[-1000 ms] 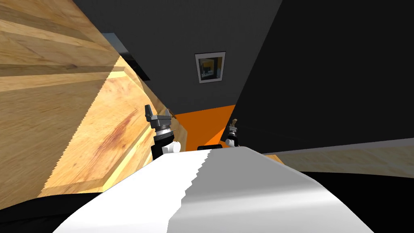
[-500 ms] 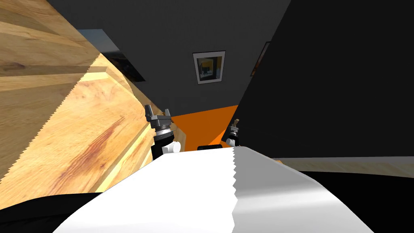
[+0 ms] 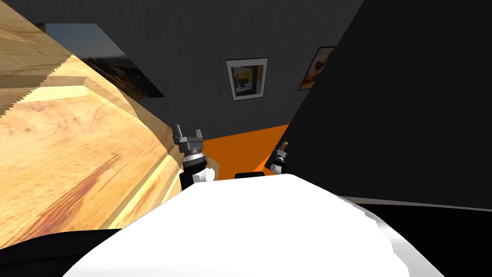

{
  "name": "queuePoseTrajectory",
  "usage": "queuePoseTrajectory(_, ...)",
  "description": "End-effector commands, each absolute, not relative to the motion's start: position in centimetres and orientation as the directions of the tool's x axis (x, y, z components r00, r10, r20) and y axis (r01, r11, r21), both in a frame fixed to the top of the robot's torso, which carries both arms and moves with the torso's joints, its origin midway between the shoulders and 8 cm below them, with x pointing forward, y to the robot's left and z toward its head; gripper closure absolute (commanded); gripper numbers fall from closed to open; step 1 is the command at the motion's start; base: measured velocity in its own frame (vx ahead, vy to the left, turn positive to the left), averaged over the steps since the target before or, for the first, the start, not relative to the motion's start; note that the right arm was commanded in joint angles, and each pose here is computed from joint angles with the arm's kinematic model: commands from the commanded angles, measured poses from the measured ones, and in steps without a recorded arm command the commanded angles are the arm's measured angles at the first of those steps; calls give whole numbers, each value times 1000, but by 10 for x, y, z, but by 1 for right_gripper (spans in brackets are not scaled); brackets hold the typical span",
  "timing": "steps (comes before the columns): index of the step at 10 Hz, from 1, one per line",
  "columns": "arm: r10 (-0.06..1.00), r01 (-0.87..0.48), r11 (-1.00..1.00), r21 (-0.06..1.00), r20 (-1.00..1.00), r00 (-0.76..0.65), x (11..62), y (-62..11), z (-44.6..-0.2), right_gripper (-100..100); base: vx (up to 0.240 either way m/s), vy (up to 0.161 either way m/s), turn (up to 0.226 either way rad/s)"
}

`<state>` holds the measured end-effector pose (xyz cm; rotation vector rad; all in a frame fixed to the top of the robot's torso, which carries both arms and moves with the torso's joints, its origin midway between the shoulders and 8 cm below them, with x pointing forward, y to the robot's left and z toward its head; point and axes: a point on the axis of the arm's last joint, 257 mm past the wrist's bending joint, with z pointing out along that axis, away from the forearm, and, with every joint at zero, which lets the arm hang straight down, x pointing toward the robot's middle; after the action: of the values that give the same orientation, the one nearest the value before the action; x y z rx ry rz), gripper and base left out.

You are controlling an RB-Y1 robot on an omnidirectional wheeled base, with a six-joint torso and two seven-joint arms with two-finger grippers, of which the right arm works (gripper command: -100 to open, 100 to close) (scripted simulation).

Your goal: Push the door open

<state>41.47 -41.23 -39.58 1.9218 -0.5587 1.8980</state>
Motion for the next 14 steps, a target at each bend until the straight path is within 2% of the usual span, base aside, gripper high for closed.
queuePoseTrajectory(1, 0, -568, -823, 2, 1000, 5, 407, -432, -393, 100, 209, 2, -57)
queuePoseTrajectory(10, 0, -695, -719, 1, 1000, 1, 376, -493, -392, 100, 215, -14, -60)
queuePoseTrajectory(14, -8, -711, -703, -2, 1000, 5, 369, -499, -393, 100, 168, -10, -44)
